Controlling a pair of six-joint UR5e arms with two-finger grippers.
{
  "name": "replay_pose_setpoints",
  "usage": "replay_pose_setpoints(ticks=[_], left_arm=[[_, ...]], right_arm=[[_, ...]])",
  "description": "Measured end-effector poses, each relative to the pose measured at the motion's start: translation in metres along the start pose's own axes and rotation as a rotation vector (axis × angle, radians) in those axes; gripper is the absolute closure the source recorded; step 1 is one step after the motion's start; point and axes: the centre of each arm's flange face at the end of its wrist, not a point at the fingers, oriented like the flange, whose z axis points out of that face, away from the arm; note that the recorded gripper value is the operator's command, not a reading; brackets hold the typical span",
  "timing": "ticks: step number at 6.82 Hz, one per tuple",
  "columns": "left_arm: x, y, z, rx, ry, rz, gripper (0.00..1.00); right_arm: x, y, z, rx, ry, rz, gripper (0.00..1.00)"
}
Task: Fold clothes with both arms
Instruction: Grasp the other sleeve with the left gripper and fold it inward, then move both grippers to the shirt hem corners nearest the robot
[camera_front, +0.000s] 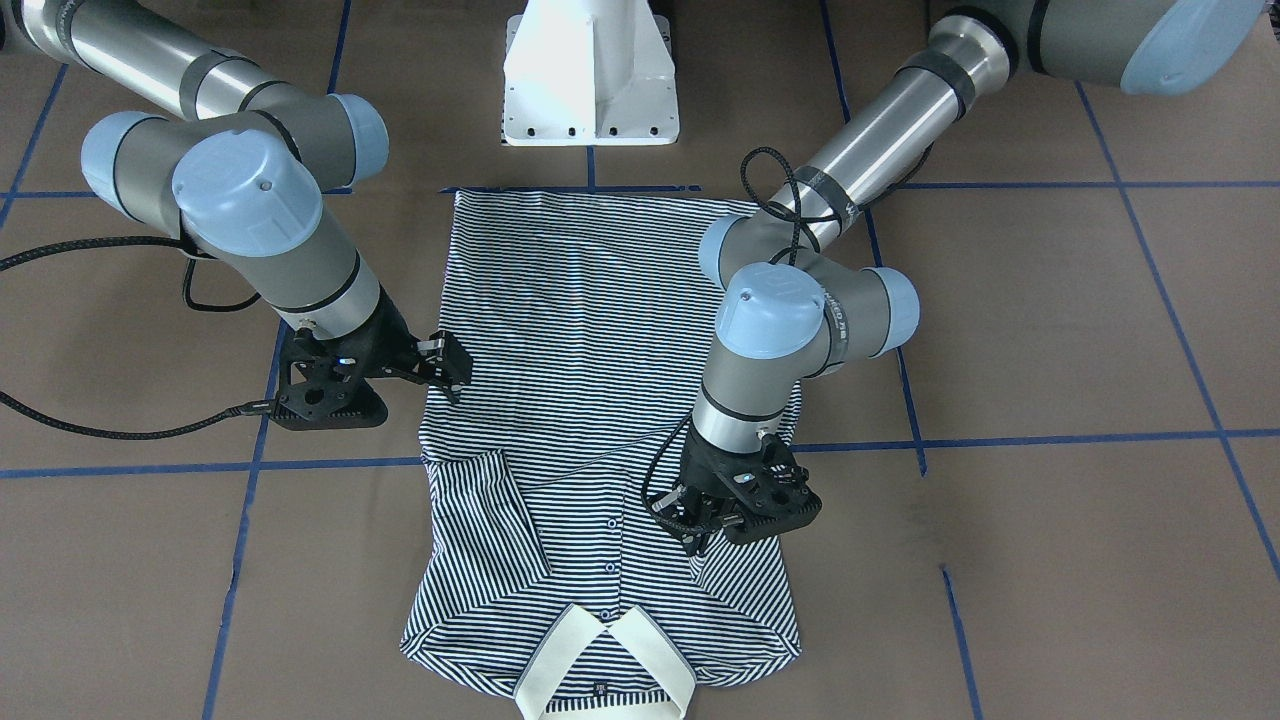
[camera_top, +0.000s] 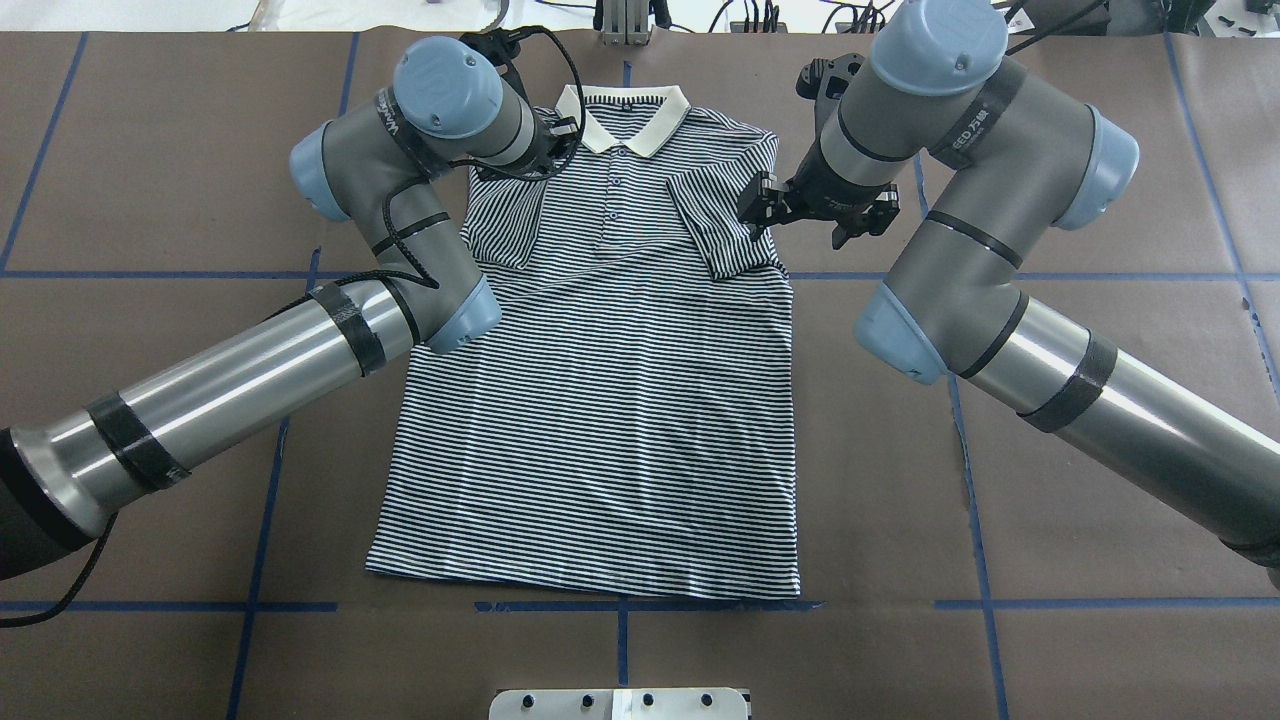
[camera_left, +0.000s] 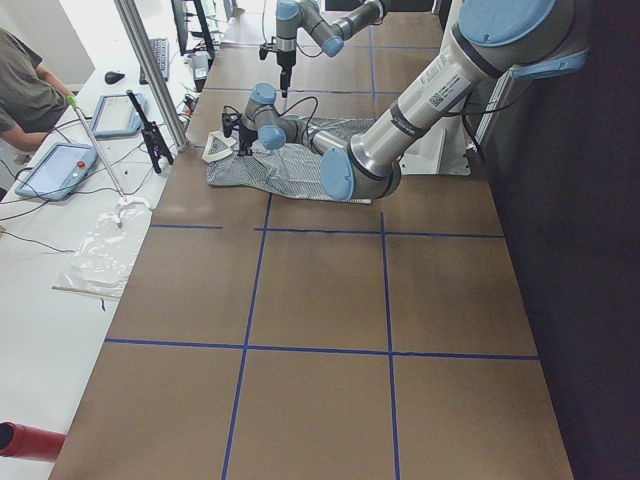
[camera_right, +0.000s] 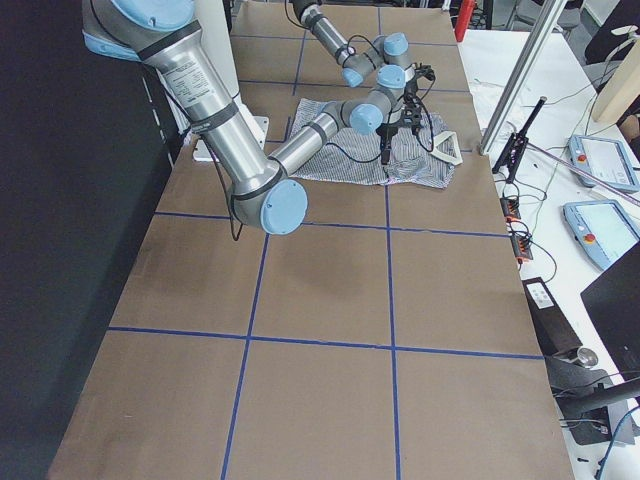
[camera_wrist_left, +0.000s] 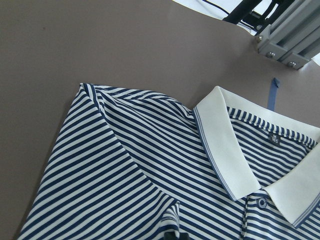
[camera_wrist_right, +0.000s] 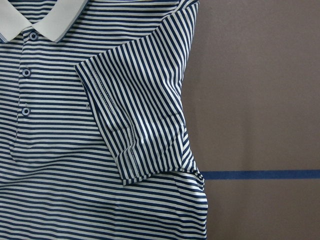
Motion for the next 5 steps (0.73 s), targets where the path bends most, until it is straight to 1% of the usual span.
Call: replay_pose_setpoints(ticks=[2, 3, 4, 5], left_arm=[[0.007, 0.005, -0.009, -0.001, 0.05, 0.025, 0.0], [0.0, 0.01, -0.021, -0.021, 0.074, 0.033, 0.0], [-0.028, 0.022, -0.04, -0.072, 0.085, 0.055, 0.0], [-0.06, 0.035, -0.064, -0.121, 0.065, 0.109, 0.0]], right_arm=[[0.001, 0.0, 0.002, 0.006, 0.002, -0.001, 0.0], [-0.001, 0.004, -0.001, 0.007, -0.005, 0.007, 0.0], [-0.002, 0.024, -0.003, 0.003, -0.018, 0.034, 0.0], [-0.007, 0.066, 0.002, 0.005, -0.024, 0.074, 0.0]])
